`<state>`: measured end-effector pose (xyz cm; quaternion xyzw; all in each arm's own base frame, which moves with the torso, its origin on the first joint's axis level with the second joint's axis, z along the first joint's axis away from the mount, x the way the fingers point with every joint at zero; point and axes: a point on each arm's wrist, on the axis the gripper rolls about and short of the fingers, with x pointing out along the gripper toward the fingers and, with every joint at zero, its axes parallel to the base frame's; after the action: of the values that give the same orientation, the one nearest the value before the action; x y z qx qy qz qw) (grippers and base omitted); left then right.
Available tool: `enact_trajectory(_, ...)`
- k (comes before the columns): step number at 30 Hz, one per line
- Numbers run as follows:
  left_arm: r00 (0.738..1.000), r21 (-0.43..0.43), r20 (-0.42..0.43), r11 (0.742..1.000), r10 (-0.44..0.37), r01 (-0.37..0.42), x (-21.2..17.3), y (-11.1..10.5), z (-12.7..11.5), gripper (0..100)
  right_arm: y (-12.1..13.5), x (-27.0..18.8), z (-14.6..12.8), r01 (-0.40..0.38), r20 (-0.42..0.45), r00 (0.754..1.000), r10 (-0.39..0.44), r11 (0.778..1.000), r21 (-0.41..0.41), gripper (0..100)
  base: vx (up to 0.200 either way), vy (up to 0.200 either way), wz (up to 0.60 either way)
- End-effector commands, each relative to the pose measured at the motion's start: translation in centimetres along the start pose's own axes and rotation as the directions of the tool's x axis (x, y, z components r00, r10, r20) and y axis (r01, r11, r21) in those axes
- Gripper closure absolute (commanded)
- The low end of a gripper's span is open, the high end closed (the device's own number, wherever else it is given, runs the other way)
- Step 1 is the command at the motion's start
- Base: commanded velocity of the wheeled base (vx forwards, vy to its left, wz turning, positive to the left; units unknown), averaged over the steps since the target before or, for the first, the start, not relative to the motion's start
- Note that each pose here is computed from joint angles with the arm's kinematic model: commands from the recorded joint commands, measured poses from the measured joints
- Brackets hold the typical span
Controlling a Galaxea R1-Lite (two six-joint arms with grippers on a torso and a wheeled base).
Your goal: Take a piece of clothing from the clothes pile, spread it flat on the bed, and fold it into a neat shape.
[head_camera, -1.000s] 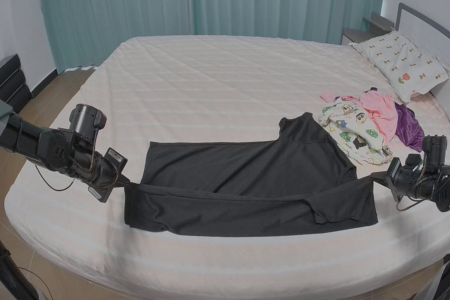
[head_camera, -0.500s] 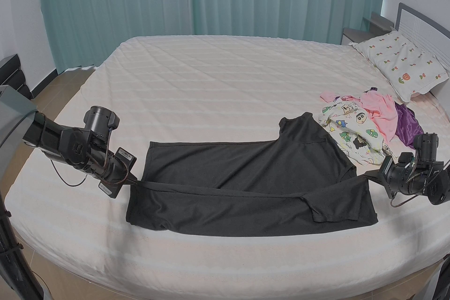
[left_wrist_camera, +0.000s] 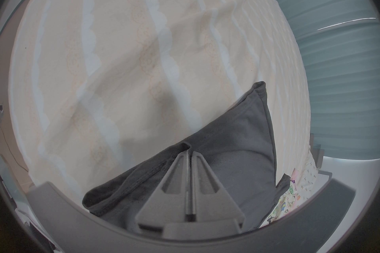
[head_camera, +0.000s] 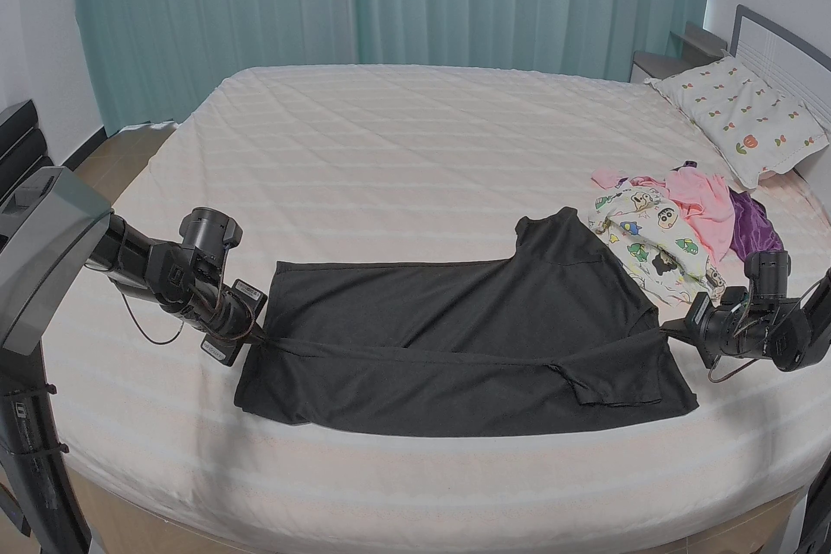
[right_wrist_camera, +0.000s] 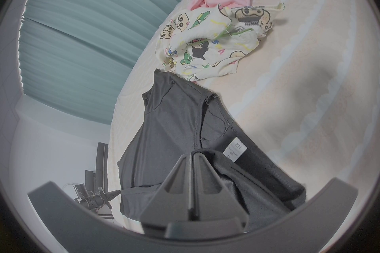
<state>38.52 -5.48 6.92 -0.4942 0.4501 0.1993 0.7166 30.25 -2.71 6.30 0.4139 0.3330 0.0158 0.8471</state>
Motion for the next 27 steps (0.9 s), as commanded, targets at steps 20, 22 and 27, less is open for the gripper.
enact_trajectory(20, 0.997, -0.030, 0.046, 0.997, -0.066, 0.068, -4.3, 0.8, 1.4, 0, 1.0, -1.1, 0.2, -0.076, 0.066, 0.995, 0.071, 0.994, 0.073, 0, 0.000, 0.000, 0.00)
enact_trajectory(22, 0.995, -0.035, 0.045, 0.996, -0.084, 0.085, -4.2, 1.1, 1.0, 0, 1.1, -1.1, -0.1, -0.086, 0.063, 0.995, 0.082, 0.994, 0.065, 0, 0.000, 0.000, 0.00)
enact_trajectory(27, 0.993, -0.039, 0.037, 0.993, -0.113, 0.114, -3.9, 1.5, 0.8, 0, 1.0, -1.1, -0.4, -0.085, 0.057, 0.995, 0.081, 0.994, 0.064, 0, 0.200, 0.000, 0.00)
